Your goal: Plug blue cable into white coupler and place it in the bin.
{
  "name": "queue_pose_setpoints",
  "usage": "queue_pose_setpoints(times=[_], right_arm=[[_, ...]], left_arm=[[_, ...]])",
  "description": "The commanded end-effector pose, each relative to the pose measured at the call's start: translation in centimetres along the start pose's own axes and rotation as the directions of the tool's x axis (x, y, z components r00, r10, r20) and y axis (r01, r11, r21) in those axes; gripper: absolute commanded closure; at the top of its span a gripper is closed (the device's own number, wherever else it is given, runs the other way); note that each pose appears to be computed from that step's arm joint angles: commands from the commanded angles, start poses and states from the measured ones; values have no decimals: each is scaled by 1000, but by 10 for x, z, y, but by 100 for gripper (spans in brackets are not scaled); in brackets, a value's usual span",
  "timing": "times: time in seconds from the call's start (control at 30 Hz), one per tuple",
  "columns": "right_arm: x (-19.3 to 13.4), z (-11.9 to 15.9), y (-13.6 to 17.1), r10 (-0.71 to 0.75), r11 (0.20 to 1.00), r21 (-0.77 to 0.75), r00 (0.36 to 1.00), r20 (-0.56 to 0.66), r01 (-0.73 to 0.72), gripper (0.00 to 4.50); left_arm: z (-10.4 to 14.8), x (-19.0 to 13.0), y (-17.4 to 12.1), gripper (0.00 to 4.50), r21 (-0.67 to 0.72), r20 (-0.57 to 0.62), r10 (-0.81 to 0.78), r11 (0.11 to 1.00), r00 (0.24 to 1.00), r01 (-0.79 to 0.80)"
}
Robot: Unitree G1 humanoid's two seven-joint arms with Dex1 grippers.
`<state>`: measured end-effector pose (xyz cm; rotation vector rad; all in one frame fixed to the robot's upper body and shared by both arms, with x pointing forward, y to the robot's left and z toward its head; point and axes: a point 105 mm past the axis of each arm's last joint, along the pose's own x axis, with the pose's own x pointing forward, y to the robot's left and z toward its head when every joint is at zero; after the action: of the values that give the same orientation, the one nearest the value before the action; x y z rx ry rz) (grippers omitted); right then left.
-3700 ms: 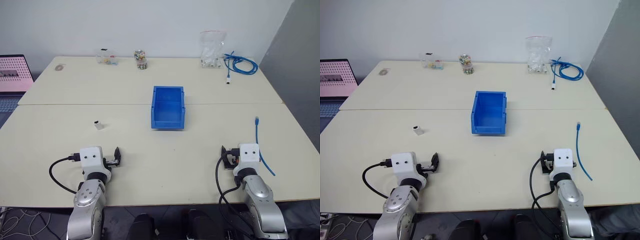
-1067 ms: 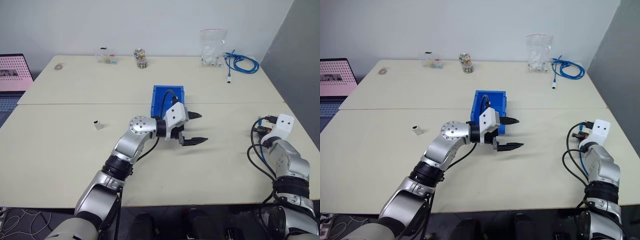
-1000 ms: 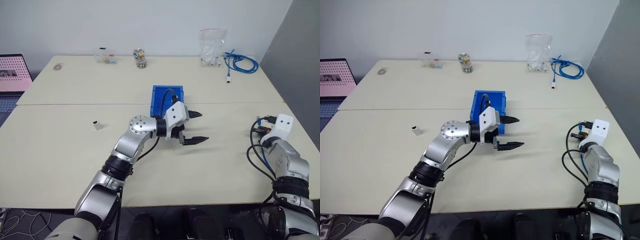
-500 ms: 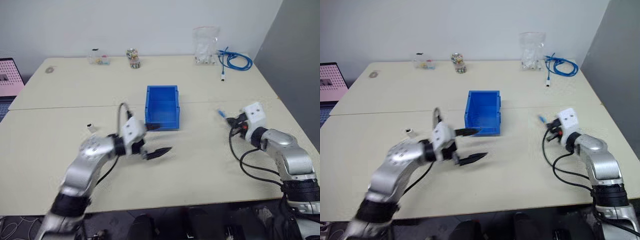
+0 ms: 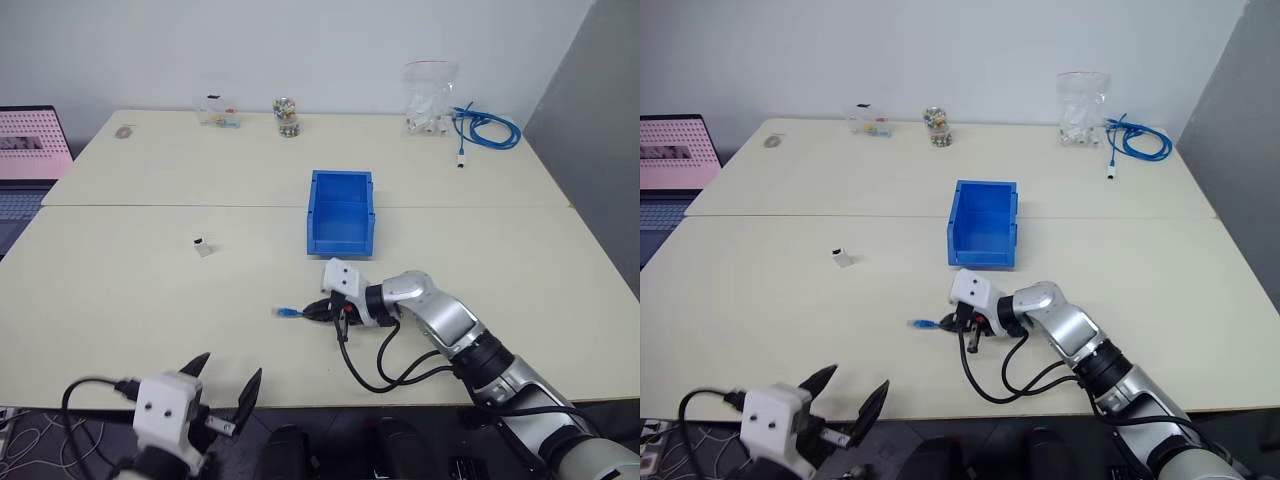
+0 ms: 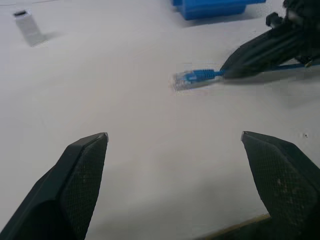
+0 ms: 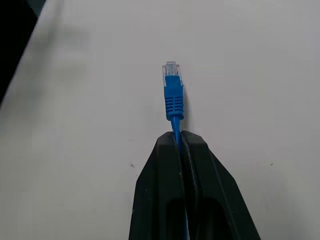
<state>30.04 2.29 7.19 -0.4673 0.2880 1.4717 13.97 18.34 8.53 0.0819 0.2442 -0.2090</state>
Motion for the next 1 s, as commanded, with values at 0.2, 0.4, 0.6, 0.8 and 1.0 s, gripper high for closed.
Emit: queue_pose_setpoints(times=[0.2, 0.4, 0.6, 0.8, 1.0], right_arm=[[-1, -12, -4, -31, 997, -76, 999, -24, 29, 273], [-47, 8, -7, -229, 969, 132, 963, 140, 211, 135], [-109, 13, 18, -401, 902, 246, 898, 179, 354, 62], [-135, 5, 46, -470, 857, 302, 873, 131, 416, 62], [-137, 14, 54, -544, 799, 389, 828, 138, 459, 62]], left_arm=[[-5, -5, -8, 0, 40, 12, 9, 999, 1000, -10], [13, 28, 10, 0, 142, 38, -203, 970, 978, 195], [41, 80, 31, 0, 347, -143, -603, 712, 785, 610], [37, 125, 46, 0, 402, -344, -725, 461, 597, 791], [22, 150, 44, 0, 368, -469, -774, 266, 425, 891]])
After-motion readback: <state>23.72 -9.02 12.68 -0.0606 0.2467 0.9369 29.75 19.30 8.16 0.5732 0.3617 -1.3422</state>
